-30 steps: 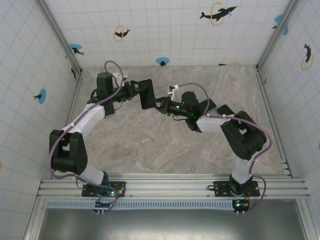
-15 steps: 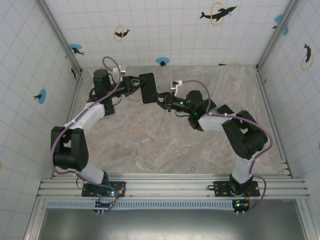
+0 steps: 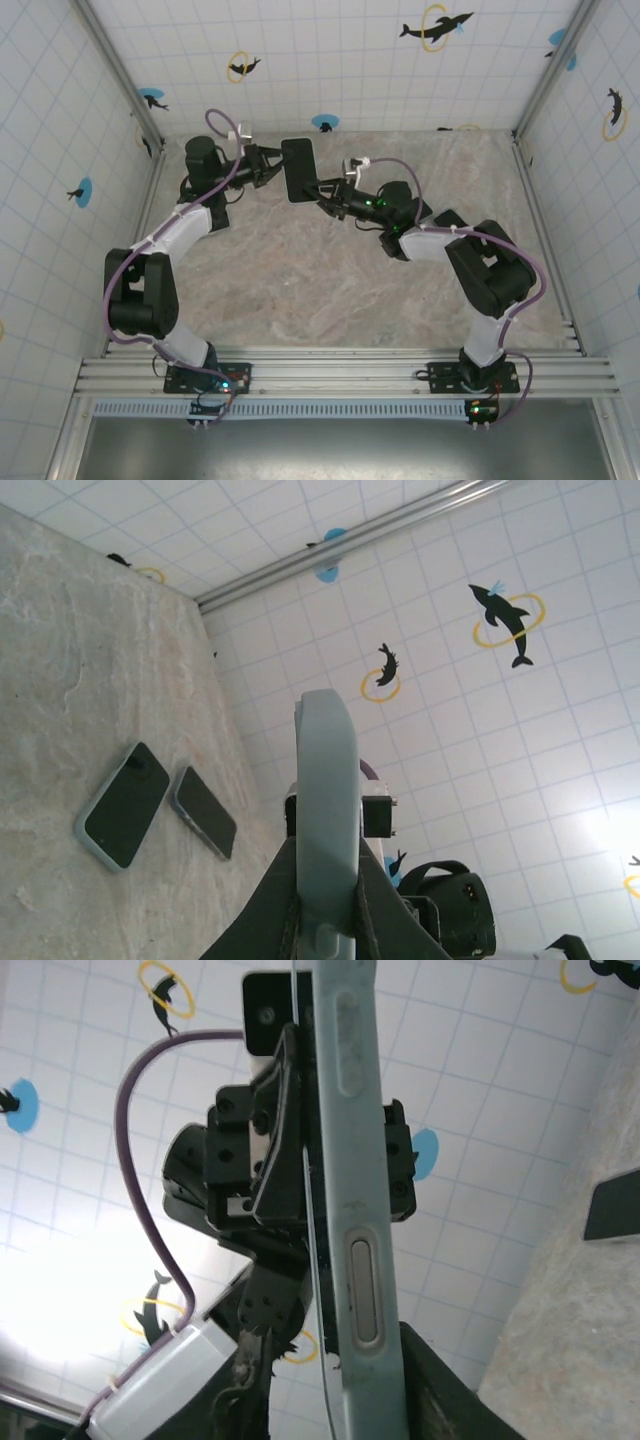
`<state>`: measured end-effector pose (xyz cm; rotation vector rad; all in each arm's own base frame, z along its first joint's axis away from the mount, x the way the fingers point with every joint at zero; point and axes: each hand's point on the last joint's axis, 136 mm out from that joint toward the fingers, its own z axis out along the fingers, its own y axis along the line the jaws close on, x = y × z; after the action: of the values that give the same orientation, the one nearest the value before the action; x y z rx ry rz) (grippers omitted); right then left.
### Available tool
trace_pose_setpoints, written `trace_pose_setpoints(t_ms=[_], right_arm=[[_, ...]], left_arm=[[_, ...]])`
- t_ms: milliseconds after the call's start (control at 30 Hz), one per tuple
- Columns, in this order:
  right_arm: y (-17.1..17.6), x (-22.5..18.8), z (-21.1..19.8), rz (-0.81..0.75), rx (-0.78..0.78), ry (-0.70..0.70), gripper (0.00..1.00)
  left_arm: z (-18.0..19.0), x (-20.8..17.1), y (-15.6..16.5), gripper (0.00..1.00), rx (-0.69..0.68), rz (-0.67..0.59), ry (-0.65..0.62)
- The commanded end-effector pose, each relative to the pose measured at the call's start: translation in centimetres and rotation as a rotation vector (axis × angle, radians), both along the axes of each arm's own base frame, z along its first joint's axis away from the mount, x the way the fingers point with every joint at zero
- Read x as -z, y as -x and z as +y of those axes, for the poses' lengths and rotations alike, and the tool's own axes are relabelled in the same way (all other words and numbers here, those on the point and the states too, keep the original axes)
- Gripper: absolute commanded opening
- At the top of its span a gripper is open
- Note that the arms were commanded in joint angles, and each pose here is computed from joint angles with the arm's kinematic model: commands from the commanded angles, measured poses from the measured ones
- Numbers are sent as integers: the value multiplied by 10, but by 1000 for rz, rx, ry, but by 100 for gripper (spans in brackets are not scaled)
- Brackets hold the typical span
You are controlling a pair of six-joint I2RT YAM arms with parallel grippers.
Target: Take the phone out of the phone case
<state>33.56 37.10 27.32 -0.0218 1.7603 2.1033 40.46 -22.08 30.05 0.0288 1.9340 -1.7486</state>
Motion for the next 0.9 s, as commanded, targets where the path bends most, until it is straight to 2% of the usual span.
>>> trace_pose_setpoints(t_ms=[0,133,433,633,800,867], right_arm=[[2,-20,-9,-100,26,-38,38],[3,-20,-11,-162,57,-13,40],[9,-25,-18,-330,233,4,41],[14,-36,-6,-384,254,-25,41],[14,-38,8,-425,256,4,41],[7,-42,6,-422,300,-2,41]], left_arm=[[4,-24,-8,0,-38,-70,43],[9,-33,-14,0,-101,-59,86],[17,-53,-20,0,-253,-45,158],[11,-58,-17,0,-274,-63,184],[6,-60,-15,0,-270,-71,200],[3,-59,-15,0,-266,-69,200]])
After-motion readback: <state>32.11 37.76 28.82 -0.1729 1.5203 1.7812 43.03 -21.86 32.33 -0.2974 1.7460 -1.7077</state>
